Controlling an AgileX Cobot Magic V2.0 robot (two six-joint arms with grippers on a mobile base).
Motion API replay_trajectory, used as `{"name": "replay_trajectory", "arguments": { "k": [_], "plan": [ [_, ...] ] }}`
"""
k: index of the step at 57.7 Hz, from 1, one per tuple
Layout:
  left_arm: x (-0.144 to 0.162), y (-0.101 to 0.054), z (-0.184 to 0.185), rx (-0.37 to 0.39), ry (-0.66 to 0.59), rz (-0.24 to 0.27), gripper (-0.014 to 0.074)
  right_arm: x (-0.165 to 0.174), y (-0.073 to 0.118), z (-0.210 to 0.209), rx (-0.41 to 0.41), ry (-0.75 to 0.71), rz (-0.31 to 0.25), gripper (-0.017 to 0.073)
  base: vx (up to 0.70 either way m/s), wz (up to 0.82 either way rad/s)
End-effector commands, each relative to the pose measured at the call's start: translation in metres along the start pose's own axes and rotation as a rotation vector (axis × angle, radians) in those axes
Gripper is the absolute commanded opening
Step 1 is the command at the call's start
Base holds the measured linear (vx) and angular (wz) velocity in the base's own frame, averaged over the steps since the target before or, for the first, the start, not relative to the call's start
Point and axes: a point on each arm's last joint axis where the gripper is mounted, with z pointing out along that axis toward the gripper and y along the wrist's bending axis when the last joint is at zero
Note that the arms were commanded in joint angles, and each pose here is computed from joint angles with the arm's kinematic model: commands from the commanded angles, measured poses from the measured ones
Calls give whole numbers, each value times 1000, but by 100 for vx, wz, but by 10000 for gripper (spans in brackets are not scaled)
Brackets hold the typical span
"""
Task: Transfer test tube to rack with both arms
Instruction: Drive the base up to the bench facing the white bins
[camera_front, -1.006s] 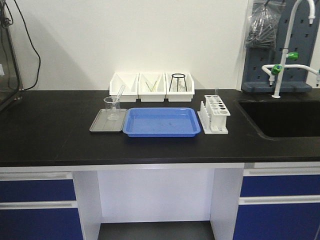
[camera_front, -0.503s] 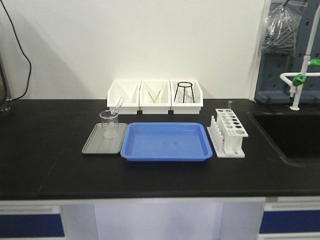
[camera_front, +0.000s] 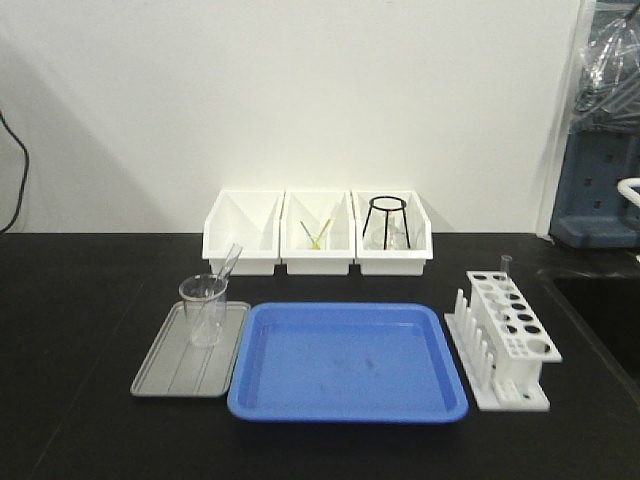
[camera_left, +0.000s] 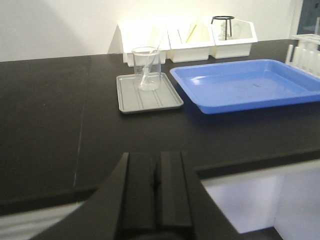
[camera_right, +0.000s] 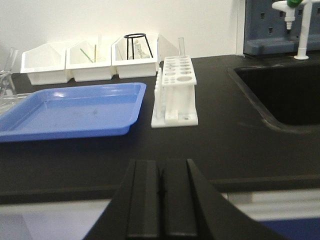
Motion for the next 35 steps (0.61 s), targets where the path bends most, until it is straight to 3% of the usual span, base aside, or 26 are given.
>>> {"name": "replay_trajectory", "arguments": {
  "k": [1, 35],
  "plan": [
    [-15, 0, -3, 1, -116, -7, -6, -4, 0, 0, -4, -81, -11, -10, 42, 1],
    [-15, 0, -3, 1, -116, -7, -6, -4, 0, 0, -4, -81, -11, -10, 36, 1]
  ]
}}
